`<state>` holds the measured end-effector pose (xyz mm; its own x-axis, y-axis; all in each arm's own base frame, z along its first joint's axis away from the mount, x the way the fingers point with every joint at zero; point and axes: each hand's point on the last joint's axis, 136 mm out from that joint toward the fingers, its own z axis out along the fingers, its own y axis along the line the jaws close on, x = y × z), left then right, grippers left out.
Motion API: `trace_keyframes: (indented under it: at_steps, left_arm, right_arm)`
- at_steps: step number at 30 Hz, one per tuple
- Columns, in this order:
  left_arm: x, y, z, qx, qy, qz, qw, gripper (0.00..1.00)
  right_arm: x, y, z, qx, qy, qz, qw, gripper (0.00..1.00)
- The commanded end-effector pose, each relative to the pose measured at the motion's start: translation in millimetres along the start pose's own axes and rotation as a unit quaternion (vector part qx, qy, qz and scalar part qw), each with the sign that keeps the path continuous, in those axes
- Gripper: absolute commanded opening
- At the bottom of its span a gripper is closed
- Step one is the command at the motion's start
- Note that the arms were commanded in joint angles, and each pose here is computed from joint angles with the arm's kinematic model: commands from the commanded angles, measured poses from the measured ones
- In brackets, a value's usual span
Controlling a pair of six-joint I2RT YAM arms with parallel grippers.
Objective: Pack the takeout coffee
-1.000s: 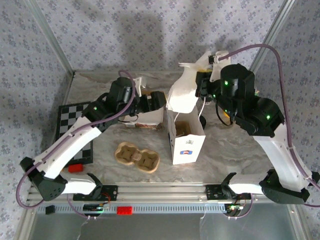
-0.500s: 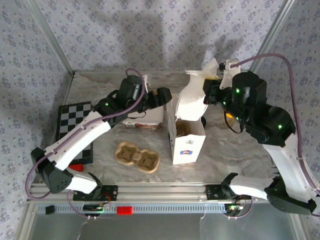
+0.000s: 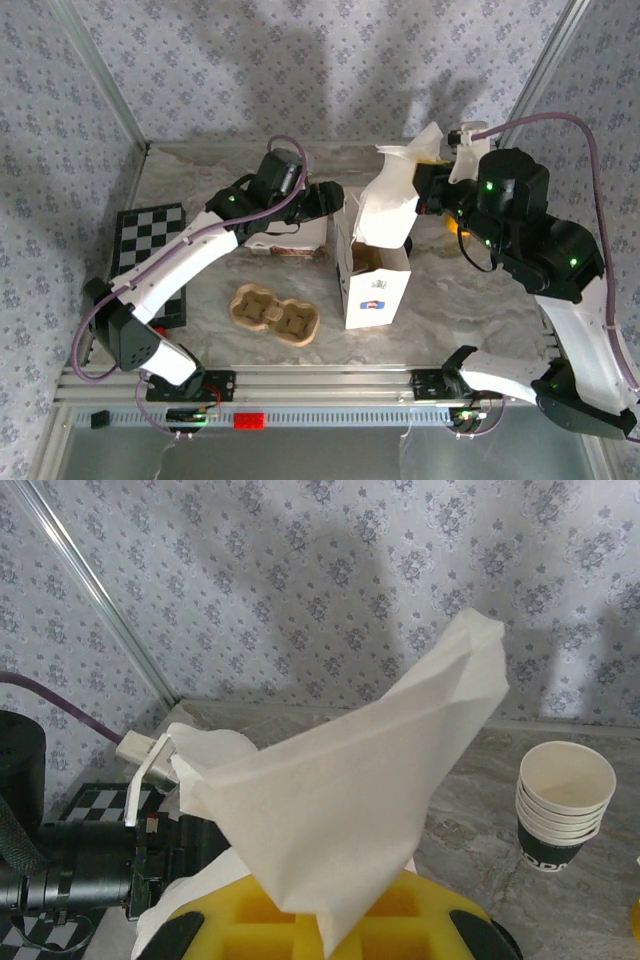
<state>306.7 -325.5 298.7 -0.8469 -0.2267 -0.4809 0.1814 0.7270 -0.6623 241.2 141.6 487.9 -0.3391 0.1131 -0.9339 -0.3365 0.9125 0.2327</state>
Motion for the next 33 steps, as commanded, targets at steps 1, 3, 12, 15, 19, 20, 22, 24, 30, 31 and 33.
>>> trace_keyframes:
  at_steps: [1,3,12,15,19,20,22,24,30,31,33]
  left_arm:
    - [-8.0,-0.7,-11.7,-0.008,-0.005,0.019,1.0,0.61]
    - [-7.5,5.5,-10.8,-0.009,0.004,0.014,1.0,0.53]
    - [-2.1,-7.2,-8.0,0.033,0.026,0.033,0.999,0.29]
    - [-4.6,-10.1,-6.6,0.039,0.031,0.031,0.998,0.22]
    - [-5.4,-18.9,-7.2,0.06,0.035,0.037,0.997,0.15]
    - [-5.0,-18.7,-7.3,0.058,0.037,0.038,0.997,0.13]
    - [-4.0,-19.2,-7.4,0.057,0.041,0.043,0.997,0.12]
    - [-3.7,-19.7,-7.7,0.059,0.042,0.044,0.996,0.1]
    - [-3.5,-26.2,-8.4,0.073,0.045,0.041,0.995,0.05]
    - [-4.2,-26.8,-8.9,0.074,0.044,0.04,0.995,0.05]
    - [-3.9,-27.6,-8.8,0.075,0.044,0.038,0.995,0.05]
  right_arm:
    - [-0.2,-3.6,-9.2,0.0,0.003,-0.012,1.0,0.0]
    - [0.0,-3.3,-10.1,-0.003,0.004,-0.012,1.0,0.0]
    - [3.6,5.5,5.1,-0.015,0.024,-0.034,0.999,0.0]
    - [13.3,5.6,6.2,-0.013,0.061,-0.043,0.997,0.0]
    - [3.7,-4.2,-2.0,0.005,0.032,-0.041,0.999,0.0]
    - [2.6,-7.8,-3.7,0.013,0.03,-0.041,0.999,0.0]
    - [0.2,-9.7,-5.9,0.011,0.024,-0.038,0.999,0.0]
    - [1.8,-1.9,-4.1,-0.012,0.029,-0.036,0.999,0.0]
    - [4.5,12.7,11.1,-0.042,0.042,-0.028,0.998,0.0]
    - [7.2,13.2,14.1,-0.041,0.047,-0.028,0.998,0.0]
    - [12.0,14.4,19.2,-0.042,0.05,-0.029,0.997,0.0]
